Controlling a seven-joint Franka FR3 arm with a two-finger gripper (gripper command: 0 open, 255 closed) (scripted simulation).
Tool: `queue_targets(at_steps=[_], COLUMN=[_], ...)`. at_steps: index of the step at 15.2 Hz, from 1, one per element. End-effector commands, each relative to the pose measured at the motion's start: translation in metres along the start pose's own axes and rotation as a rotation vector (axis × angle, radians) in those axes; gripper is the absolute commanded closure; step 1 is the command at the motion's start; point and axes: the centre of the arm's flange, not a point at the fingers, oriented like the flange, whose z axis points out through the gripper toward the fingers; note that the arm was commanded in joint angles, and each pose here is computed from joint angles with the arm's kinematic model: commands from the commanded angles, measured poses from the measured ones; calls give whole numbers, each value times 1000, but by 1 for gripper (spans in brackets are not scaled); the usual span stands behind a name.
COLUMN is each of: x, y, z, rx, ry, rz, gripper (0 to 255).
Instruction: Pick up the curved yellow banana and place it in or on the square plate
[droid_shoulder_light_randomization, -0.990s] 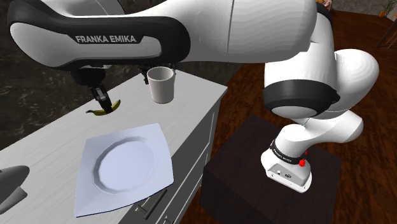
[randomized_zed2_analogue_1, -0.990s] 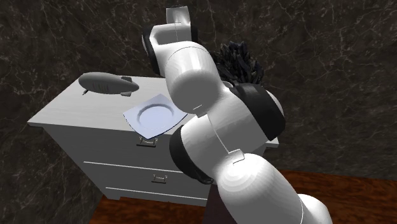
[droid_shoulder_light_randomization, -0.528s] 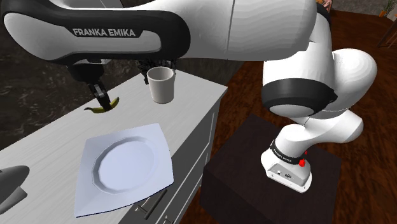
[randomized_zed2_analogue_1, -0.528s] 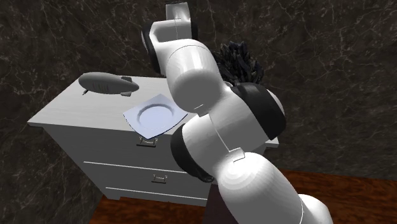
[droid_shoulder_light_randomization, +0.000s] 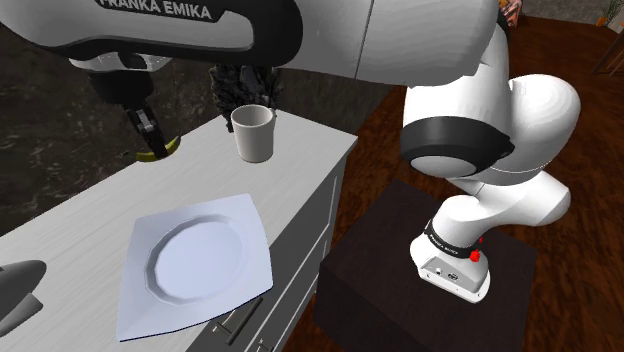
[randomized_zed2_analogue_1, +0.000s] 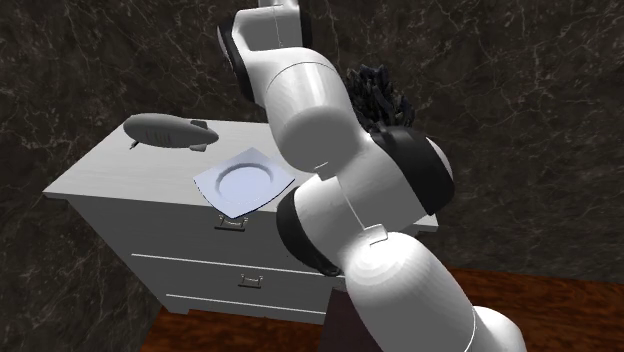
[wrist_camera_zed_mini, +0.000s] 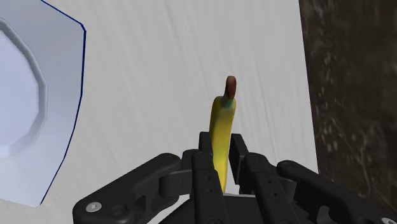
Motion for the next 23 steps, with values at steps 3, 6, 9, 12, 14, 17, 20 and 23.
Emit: queue_targets(at_steps=[3, 6, 9, 12, 14, 17, 20, 23], x=[2, 2, 1, -4, -7, -11, -16, -21], y=[-1, -2, 11, 50, 76, 115, 155, 194], z=[-21, -37, -45, -48, -50, -53, -57, -60], rx=[0, 0, 0, 0, 0, 0, 0, 0], ry=[0, 0, 0, 0, 0, 0, 0, 0], rz=[0, 0, 0, 0, 0, 0, 0, 0], gripper=[255, 255, 255, 255, 255, 255, 255, 255])
